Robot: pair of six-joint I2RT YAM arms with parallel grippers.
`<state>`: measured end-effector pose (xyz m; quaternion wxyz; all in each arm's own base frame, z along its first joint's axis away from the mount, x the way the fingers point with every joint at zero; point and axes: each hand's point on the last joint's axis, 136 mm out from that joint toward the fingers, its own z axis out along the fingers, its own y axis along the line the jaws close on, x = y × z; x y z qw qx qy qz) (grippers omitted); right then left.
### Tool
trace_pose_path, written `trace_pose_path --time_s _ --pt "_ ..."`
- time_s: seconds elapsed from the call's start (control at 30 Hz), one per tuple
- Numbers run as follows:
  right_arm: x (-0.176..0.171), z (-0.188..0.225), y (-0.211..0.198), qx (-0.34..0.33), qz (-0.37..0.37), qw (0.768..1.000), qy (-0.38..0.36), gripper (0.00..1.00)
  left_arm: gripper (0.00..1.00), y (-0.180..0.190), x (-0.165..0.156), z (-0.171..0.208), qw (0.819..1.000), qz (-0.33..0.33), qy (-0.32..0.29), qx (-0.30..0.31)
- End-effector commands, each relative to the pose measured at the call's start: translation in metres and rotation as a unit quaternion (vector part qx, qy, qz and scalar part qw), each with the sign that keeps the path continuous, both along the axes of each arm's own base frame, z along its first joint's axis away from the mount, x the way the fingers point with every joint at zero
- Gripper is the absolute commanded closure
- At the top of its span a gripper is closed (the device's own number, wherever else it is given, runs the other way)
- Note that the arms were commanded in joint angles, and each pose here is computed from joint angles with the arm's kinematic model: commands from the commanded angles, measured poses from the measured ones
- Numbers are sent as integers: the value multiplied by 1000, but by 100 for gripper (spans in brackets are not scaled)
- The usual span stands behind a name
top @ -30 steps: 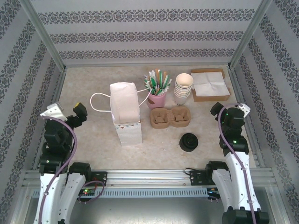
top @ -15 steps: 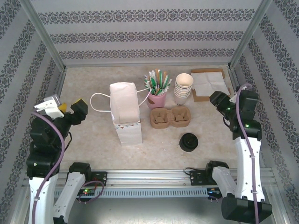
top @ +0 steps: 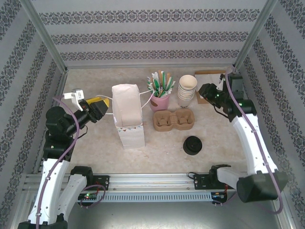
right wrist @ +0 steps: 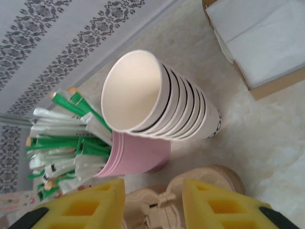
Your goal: Pack the takeout coffee
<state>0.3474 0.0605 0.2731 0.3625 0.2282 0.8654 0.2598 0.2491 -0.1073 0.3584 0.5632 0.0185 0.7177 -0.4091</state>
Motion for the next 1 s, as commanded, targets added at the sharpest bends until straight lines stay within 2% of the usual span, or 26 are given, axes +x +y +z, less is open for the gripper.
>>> trace_pose_path --time_s 0.0,0.27,0.37,0.93,0.97 --pt "22 13 0 -4 -18 1000 -21 63 35 -8 -15 26 996 -32 -83 7" --pt "52 -4 0 -55 -35 998 -3 63 35 -6 -12 9 997 -24 -67 -4" --pt "60 -9 2 -56 -35 998 4 67 37 -1 -13 6 998 -6 -67 -2" --pt "82 -30 9 -44 -39 998 26 70 38 -8 -12 -2 998 -32 -52 -18" --pt "82 -31 10 -42 -39 998 28 73 38 -8 -12 -2 998 -32 -54 -18"
